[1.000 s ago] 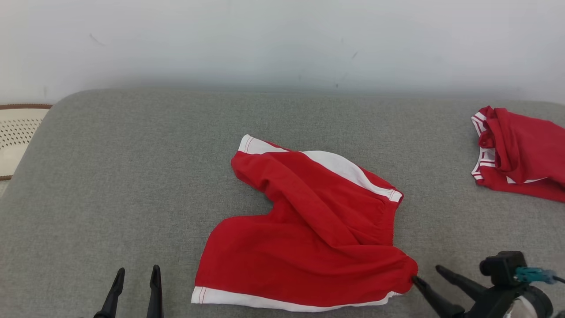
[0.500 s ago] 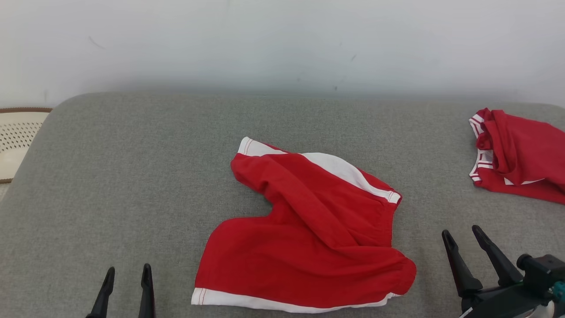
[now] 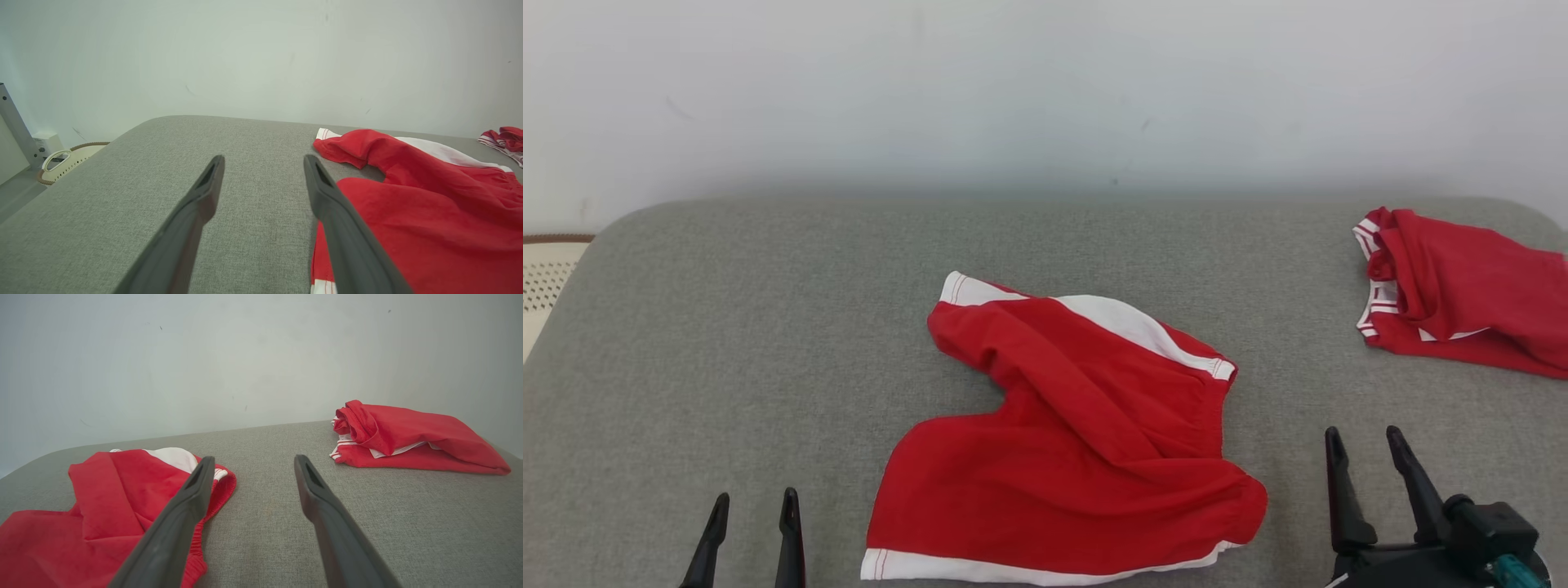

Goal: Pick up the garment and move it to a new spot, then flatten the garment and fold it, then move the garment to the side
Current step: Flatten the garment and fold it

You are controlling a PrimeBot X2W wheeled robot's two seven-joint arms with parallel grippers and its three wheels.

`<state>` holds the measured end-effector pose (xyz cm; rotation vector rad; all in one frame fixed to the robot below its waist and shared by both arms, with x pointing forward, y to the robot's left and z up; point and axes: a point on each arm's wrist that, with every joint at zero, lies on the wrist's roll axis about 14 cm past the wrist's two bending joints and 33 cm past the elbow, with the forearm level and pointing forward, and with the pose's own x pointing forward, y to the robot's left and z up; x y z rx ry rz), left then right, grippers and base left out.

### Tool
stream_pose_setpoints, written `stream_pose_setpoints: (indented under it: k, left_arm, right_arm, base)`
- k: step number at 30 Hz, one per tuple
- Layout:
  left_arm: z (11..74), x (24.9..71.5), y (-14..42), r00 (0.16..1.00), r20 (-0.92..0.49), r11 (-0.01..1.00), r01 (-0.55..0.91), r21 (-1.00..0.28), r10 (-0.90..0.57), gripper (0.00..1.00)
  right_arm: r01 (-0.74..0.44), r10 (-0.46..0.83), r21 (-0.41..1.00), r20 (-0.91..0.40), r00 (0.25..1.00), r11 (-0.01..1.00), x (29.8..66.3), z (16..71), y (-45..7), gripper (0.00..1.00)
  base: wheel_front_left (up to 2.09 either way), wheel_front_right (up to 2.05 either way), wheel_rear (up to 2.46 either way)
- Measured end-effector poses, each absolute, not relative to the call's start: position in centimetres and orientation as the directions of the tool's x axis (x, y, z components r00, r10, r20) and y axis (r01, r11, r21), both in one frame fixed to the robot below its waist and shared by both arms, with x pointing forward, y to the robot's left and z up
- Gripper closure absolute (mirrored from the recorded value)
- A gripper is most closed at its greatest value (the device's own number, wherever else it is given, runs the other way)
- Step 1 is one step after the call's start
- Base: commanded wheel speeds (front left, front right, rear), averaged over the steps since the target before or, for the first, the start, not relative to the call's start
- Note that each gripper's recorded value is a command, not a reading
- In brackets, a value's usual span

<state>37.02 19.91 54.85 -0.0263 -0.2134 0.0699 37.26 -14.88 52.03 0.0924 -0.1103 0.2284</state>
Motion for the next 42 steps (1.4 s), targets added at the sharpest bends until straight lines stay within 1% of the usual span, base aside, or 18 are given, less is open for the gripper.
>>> stream_pose_setpoints:
  k: [13,20,27,42]
  left_arm:
    - [54.9,37.9,17.5,0.977,0.211,1.000,0.013,-0.009,-0.011,0.00]
    - [54.4,38.2,16.7,0.980,0.196,0.999,0.041,0.012,-0.042,0.00]
    - [54.3,38.1,17.1,0.981,0.192,0.999,0.033,0.035,-0.039,0.00]
    - [54.3,37.7,17.7,0.981,0.194,0.999,0.010,0.035,-0.017,0.00]
  right_arm:
    - [-0.186,0.176,0.065,0.137,0.975,0.980,35.6,52.4,-15.2,0.00]
    - [-0.169,0.160,0.061,0.136,0.978,0.984,35.4,52.4,-15.7,0.00]
    - [-0.198,0.190,0.047,0.137,0.972,0.979,35.4,52.4,-14.8,0.00]
    - [-0.226,0.219,0.036,0.140,0.966,0.973,35.7,52.6,-14.1,0.00]
  base:
    - [0.00,0.00,0.00]
    - [0.00,0.00,0.00]
    - [0.00,0.00,0.00]
    - [0.00,0.00,0.00]
